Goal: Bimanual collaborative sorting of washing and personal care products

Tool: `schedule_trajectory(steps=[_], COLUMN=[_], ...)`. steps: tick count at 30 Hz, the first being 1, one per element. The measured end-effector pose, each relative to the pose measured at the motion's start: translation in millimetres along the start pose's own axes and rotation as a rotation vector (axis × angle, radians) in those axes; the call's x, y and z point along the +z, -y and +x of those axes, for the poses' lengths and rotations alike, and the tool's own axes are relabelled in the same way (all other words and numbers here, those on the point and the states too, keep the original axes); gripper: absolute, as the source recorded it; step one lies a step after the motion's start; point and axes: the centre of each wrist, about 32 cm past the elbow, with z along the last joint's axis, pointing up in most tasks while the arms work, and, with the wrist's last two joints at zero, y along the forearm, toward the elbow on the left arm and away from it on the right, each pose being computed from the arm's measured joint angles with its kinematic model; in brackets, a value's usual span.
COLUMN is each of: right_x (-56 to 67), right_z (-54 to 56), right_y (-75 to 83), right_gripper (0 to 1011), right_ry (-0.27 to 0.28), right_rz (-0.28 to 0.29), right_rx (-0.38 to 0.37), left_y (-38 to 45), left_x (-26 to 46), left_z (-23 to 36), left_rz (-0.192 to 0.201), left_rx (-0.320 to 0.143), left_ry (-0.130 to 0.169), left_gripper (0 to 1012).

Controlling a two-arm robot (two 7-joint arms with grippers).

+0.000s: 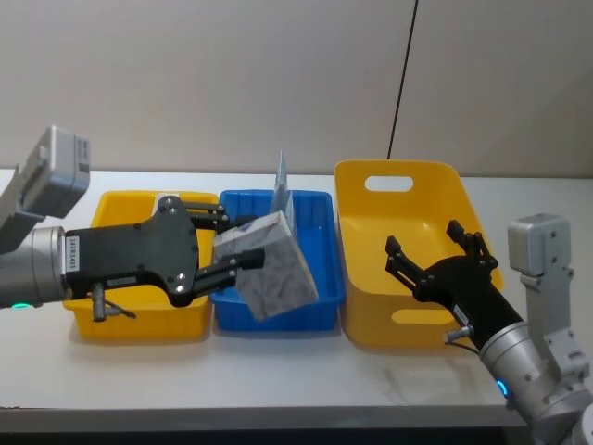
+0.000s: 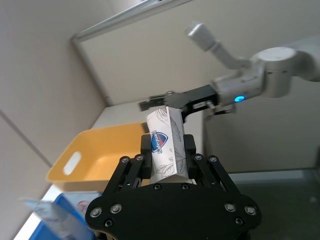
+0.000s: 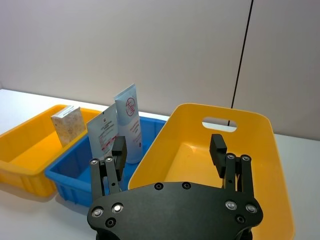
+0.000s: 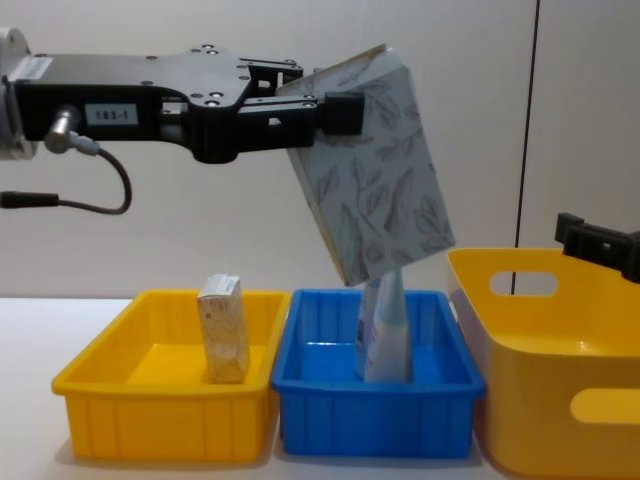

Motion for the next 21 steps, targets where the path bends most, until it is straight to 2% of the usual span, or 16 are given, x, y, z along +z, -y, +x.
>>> schedule_trajectory(steps=[8, 15, 21], right_x=[0.0, 0.0, 0.0], right_z=[0.0, 0.0, 0.0], right_y=[0.0, 0.0, 0.0], right_gripper=[1002, 1002, 1002], right_ry=[0.000, 0.000, 0.000], right_rz=[0.000, 0.000, 0.000], right_rx=[0.000, 0.000, 0.000], left_y=[-0.2, -0.3, -0.6], left_x=[0.2, 0.4, 0.7], left_z=[7.8, 11.3, 13.2], left_rz=[-0.028, -0.040, -0.046], left_rx=[-0.118, -0.170, -0.197], left_ry=[0.002, 0.003, 0.004], left_gripper=[334, 334, 334])
